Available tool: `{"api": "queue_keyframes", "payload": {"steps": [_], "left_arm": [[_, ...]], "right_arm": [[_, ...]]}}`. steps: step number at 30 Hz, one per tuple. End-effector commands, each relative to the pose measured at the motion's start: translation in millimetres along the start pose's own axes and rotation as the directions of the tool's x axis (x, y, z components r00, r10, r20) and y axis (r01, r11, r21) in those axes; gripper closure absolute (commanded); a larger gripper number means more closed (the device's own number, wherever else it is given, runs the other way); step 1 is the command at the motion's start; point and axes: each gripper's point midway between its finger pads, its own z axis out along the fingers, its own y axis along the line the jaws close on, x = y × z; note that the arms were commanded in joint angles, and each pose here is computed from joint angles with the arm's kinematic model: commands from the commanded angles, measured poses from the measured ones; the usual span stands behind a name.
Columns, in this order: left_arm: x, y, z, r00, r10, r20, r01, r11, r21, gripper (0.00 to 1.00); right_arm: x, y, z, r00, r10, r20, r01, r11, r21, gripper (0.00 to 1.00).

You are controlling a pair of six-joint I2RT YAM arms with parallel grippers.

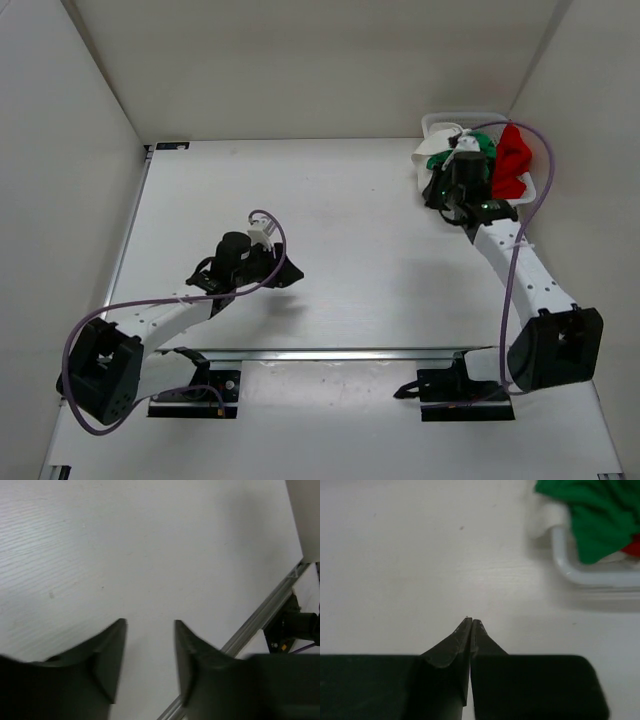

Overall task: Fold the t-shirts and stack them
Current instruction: Grab crumpled tshirt from bin with the right arm

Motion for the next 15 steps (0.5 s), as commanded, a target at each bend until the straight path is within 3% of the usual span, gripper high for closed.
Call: {"api": "queue_keyframes", "payload": {"steps": [1, 3, 7, 10, 15], "left_arm": [[-2.7, -22.4, 3.6, 0.999, 0.027, 0.031, -0.030, 0.995, 0.095, 0.56], [1.6, -22.7, 5.5, 0.999, 0.021, 0.024, -0.023, 0.995, 0.100, 0.64], [15.2, -21.7, 5.9, 1.000, 0.013, 0.011, -0.015, 0.993, 0.116, 0.54], [21.7, -19.1, 2.3, 1.000, -0.002, 0.011, 0.001, 0.992, 0.125, 0.48], [25.2, -21.6, -2.1, 1.000, 0.010, 0.012, -0.011, 0.993, 0.113, 0.49]], "right_arm": [[-52.9, -55.5, 7.2, 0.995, 0.021, 0.100, -0.034, 0.991, 0.130, 1.00], [-64.8, -79.3, 23.1, 0.995, 0.044, 0.094, -0.060, 0.984, 0.165, 0.90], [-91.2, -115.9, 47.4, 0.993, 0.061, 0.096, -0.079, 0.978, 0.191, 0.61], [-102.3, -139.6, 61.1, 0.993, 0.074, 0.096, -0.093, 0.971, 0.221, 0.54], [-114.4, -182.2, 81.1, 0.988, 0.118, 0.099, -0.140, 0.955, 0.263, 0.52]]}}
